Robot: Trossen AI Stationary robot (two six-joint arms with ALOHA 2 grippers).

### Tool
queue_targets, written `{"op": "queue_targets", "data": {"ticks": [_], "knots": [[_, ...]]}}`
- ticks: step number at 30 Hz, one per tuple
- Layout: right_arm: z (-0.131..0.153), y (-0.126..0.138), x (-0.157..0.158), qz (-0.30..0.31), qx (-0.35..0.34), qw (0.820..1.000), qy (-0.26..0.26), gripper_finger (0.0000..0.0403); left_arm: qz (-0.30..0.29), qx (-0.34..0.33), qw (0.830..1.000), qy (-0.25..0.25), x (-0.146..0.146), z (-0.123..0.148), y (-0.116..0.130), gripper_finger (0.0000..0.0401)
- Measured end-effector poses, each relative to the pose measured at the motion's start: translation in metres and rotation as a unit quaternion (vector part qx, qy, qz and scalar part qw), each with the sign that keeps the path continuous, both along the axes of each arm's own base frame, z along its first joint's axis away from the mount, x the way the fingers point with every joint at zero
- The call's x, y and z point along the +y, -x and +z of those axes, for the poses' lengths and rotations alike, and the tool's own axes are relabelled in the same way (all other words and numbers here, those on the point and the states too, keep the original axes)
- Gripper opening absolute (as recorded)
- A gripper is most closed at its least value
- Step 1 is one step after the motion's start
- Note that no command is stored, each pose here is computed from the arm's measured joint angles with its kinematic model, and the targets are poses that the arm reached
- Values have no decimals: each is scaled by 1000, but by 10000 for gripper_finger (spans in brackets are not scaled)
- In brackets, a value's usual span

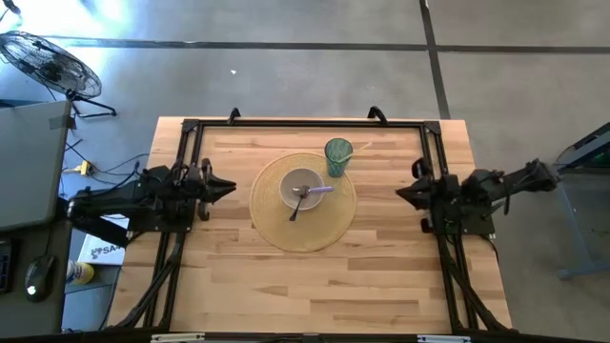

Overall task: Pick & Place Utensil
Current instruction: Return to Home Position

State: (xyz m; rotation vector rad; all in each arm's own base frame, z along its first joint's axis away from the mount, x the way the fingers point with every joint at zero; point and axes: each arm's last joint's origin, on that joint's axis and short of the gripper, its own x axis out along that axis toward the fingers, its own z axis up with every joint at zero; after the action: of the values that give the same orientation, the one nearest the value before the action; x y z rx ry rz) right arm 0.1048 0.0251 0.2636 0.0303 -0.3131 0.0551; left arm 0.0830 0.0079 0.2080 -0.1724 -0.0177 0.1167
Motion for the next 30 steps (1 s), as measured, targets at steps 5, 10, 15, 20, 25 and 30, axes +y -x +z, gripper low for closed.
{"op": "queue_targets", "data": {"ticks": [5, 10, 15, 20, 25, 30], "knots": [[-31, 13, -6, 5, -17, 999, -34, 1, 5, 4, 1000, -9, -3, -1, 0, 51], [-49, 18, -12, 11, -29, 998, -63, 1, 2, 6, 1000, -21, -7, -1, 0, 51], [-52, 17, -16, 16, -6, 998, -60, 1, -7, 7, 999, -33, -9, -1, 0, 51], [-72, 11, -19, 2, 27, 998, -57, 0, -9, 8, 999, -45, -9, -2, -1, 51], [-76, 9, -21, -9, 46, 997, -59, 0, -8, -2, 998, -65, -10, -11, -5, 51], [-82, 8, -21, -14, 77, 996, -35, 0, 10, 7, 997, -73, -9, -21, -8, 51]]}}
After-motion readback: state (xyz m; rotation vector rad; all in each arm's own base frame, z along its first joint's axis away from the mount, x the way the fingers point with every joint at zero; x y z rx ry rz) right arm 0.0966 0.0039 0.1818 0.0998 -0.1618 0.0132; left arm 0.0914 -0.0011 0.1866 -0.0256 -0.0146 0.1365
